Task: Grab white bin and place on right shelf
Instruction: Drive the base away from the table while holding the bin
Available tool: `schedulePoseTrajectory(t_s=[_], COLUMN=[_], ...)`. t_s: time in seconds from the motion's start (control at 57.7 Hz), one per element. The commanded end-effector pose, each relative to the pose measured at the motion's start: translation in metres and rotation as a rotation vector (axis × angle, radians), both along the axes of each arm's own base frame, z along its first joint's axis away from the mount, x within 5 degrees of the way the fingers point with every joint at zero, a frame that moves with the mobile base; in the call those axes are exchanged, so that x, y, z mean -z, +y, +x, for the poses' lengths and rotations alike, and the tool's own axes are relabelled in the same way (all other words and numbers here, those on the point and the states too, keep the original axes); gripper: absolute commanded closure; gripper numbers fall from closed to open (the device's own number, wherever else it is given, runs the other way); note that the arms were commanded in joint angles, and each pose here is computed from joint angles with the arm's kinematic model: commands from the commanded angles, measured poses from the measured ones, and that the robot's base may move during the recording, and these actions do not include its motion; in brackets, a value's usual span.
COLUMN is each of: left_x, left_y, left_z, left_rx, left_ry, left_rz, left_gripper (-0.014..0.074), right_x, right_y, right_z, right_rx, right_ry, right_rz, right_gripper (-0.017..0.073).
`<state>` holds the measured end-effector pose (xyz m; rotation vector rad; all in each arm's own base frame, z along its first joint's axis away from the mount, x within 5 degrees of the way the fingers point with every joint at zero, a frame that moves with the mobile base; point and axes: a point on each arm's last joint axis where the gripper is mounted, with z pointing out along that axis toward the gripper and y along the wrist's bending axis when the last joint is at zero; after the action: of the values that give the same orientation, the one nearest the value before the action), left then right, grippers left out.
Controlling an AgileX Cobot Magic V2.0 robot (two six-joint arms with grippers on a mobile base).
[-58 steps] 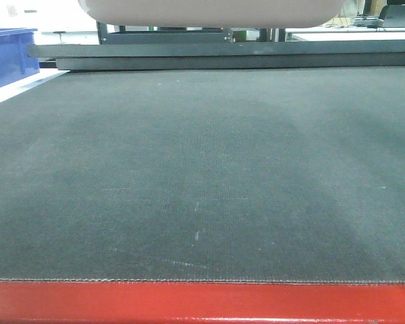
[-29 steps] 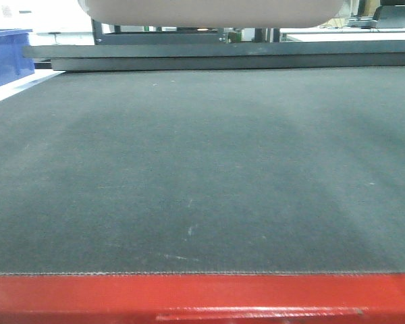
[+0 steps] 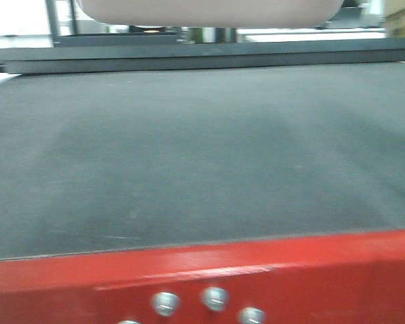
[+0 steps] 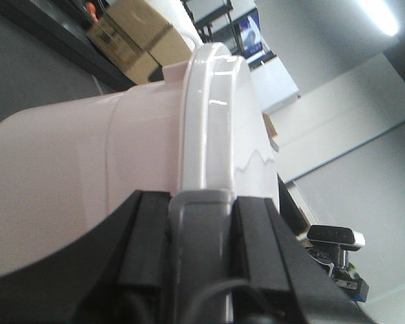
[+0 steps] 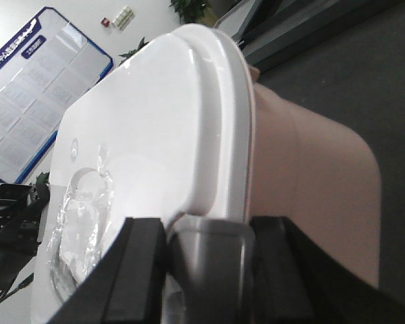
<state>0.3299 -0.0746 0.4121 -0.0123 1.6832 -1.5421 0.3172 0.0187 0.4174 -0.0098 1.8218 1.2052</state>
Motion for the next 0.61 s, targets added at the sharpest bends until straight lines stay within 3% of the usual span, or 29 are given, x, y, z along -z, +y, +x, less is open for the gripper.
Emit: schedulePoseTrajectory(t_s=[0.0,0.59], left_x=[-0.0360,-0.0360], left_y=[-0.0274,-0.0274], left_z=[-0.0515,-0.0515], left_rx=[0.388,0.388], left_ry=[-0.163,-0.163], left_rz=[-0.080,-0.080], left_gripper=[0.0720,0.0720], right_x=[-0.0334,-0.0335], right_y=[0.0308,0.0300], right_z=[-0.0347,-0.0331], right_rx=[-0.265,-0.246], right_ry=[-0.113,-0.114], right_rz=[0.075,0.075], right_gripper=[0.0491,0.0491])
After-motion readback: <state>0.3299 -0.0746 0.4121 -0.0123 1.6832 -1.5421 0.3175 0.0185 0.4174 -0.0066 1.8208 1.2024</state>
